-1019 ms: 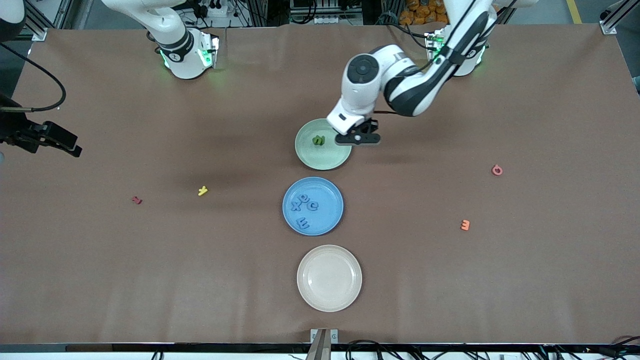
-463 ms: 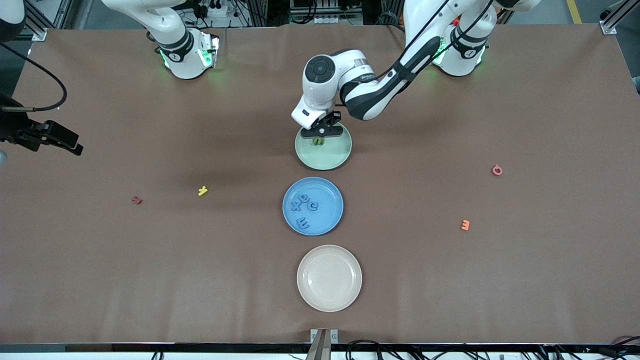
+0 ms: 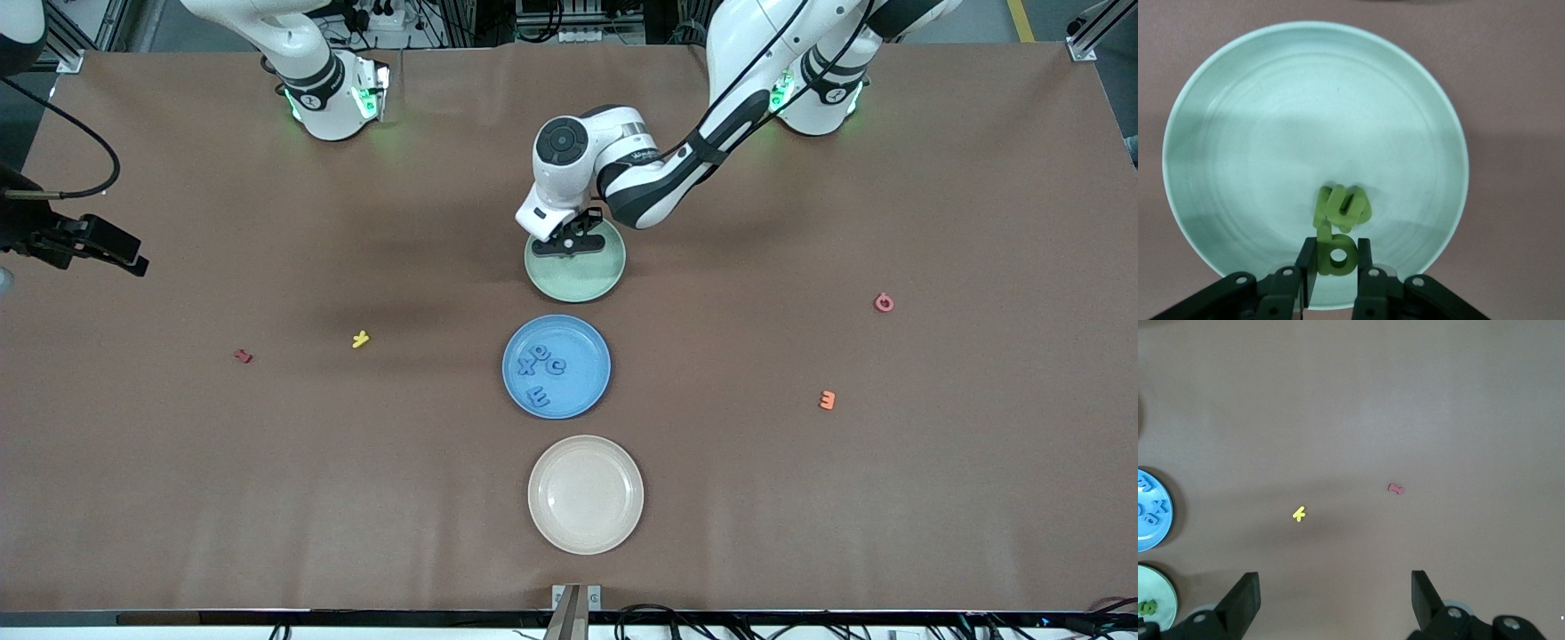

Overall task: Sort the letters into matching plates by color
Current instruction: 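Lower the green b onto the green plate and open the left gripper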

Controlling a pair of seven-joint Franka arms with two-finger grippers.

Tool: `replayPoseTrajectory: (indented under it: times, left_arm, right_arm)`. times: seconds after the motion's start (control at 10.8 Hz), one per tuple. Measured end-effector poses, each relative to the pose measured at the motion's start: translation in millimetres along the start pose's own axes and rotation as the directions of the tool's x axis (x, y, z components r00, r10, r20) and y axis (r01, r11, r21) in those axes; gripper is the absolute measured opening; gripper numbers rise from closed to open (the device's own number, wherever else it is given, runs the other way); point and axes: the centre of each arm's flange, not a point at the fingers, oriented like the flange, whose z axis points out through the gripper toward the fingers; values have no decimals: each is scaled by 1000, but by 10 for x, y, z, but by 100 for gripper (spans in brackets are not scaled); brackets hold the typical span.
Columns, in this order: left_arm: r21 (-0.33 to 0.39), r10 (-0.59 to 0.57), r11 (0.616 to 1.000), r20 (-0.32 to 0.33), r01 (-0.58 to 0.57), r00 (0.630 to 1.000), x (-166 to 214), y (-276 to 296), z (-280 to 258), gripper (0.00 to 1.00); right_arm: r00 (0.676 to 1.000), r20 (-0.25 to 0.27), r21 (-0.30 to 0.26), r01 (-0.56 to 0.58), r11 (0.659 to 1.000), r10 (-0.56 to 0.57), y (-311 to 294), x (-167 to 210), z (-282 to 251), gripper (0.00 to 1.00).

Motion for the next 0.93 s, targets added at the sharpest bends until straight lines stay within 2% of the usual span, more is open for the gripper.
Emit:
replayPoseTrajectory:
  times: [0.56,0.65,0.93]
  left_arm:
    - [-3,-10,1000,-3,10,1000,121,8,47,28]
    - [-2,-17,1000,0,17,1000,122,8,66,31]
    - [-13,-42,999,-4,42,999,159,34,27,70]
  right_arm:
    - [1000,10,-2,0,1000,0,-5,25,60,100]
    - [1000,11,-3,0,1000,0,-5,26,64,100]
    - [1000,12,-3,-1,1000,1,-3,28,67,100]
